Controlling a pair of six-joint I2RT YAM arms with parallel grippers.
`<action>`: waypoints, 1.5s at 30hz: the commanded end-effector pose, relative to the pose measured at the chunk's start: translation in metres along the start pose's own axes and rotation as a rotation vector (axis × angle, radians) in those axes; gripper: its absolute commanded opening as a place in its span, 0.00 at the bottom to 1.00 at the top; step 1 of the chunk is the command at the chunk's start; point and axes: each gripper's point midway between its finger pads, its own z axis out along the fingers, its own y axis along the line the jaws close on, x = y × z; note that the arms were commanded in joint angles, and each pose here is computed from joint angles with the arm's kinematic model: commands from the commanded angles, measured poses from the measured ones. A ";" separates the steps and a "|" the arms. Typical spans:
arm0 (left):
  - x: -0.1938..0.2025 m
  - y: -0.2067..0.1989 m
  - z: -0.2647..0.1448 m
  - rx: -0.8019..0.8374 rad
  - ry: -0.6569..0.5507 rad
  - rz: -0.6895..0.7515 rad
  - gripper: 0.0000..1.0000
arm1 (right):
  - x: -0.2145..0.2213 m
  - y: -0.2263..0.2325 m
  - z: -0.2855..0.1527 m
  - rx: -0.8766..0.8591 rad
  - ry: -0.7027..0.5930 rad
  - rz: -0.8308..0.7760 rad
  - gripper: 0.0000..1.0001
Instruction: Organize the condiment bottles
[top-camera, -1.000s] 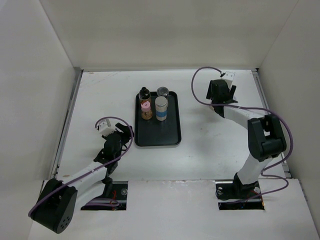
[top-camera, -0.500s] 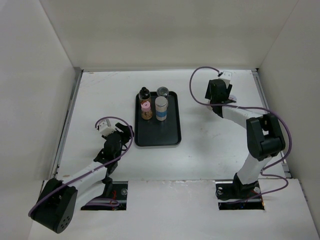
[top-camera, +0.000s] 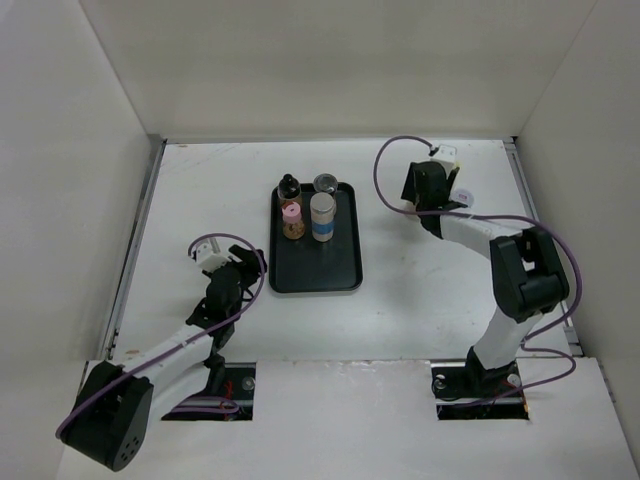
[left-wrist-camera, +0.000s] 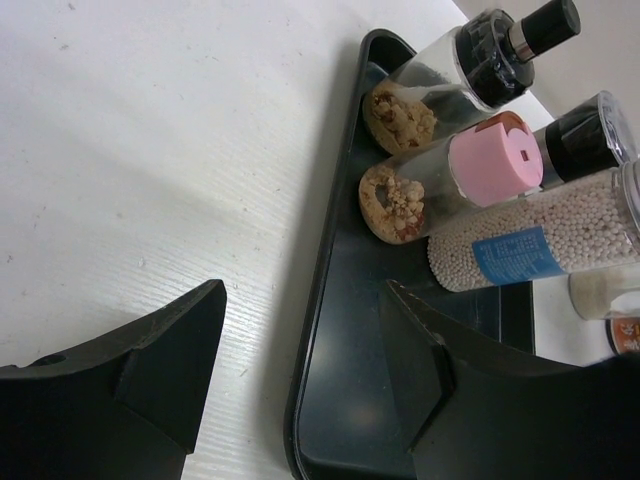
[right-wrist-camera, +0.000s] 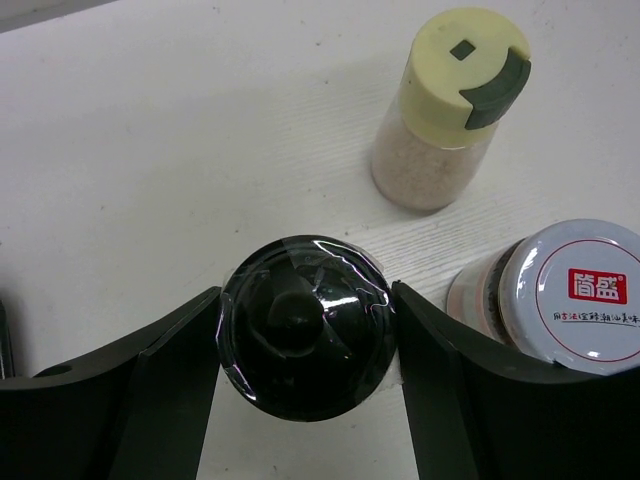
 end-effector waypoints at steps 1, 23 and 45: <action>-0.015 -0.008 0.000 0.031 -0.059 -0.018 0.61 | -0.024 0.013 -0.019 -0.072 -0.070 0.067 0.54; -0.041 -0.012 -0.010 0.056 -0.127 -0.090 0.60 | 0.034 0.237 -0.256 -0.728 -0.035 -0.010 0.51; -0.041 -0.011 -0.016 0.076 -0.129 -0.119 0.60 | 0.019 0.237 -0.267 -0.726 -0.111 -0.013 0.96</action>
